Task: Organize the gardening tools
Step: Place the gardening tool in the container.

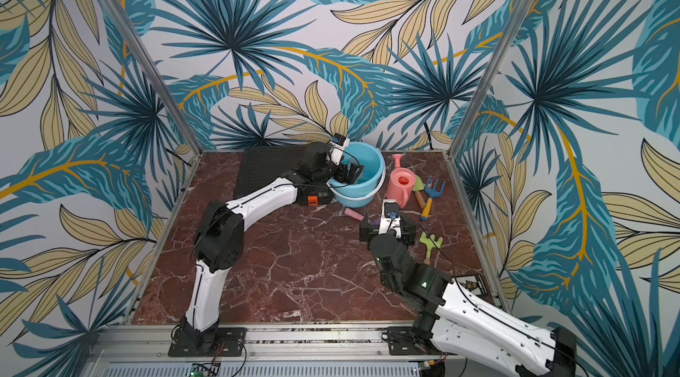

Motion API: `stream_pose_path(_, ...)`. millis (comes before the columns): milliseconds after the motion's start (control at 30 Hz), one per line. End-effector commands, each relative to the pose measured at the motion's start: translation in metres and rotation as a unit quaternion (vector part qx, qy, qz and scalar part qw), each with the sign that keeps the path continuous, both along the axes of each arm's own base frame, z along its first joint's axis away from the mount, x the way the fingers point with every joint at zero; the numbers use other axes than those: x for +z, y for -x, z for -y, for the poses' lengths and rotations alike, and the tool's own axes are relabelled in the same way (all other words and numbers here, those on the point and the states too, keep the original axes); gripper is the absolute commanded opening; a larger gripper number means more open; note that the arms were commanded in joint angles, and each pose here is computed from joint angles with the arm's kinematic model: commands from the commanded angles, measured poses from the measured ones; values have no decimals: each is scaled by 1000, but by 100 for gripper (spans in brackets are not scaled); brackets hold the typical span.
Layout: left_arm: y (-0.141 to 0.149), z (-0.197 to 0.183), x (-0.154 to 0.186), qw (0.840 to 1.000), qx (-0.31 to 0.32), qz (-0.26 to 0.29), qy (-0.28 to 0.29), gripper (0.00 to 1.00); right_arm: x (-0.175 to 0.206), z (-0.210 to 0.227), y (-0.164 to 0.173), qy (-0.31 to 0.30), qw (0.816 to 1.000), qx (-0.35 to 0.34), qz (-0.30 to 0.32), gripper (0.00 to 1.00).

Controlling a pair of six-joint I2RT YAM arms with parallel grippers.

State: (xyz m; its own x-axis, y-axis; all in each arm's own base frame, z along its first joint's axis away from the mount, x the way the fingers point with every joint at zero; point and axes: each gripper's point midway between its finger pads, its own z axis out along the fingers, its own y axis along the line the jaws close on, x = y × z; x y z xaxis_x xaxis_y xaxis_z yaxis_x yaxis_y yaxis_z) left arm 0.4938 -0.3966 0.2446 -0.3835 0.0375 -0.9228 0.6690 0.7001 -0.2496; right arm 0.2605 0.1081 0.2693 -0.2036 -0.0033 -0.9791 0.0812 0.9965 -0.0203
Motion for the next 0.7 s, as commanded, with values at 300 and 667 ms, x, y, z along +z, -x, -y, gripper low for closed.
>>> stream_pose_path(300, 104, -55, 80, 996, 42, 30, 76, 100, -32, 11, -12, -19, 999, -39, -23, 99)
stream_pose_path(667, 179, -158, 1, 988, 151, -37, 13, 100, -103, 36, -25, -115, 984, -42, -128, 91)
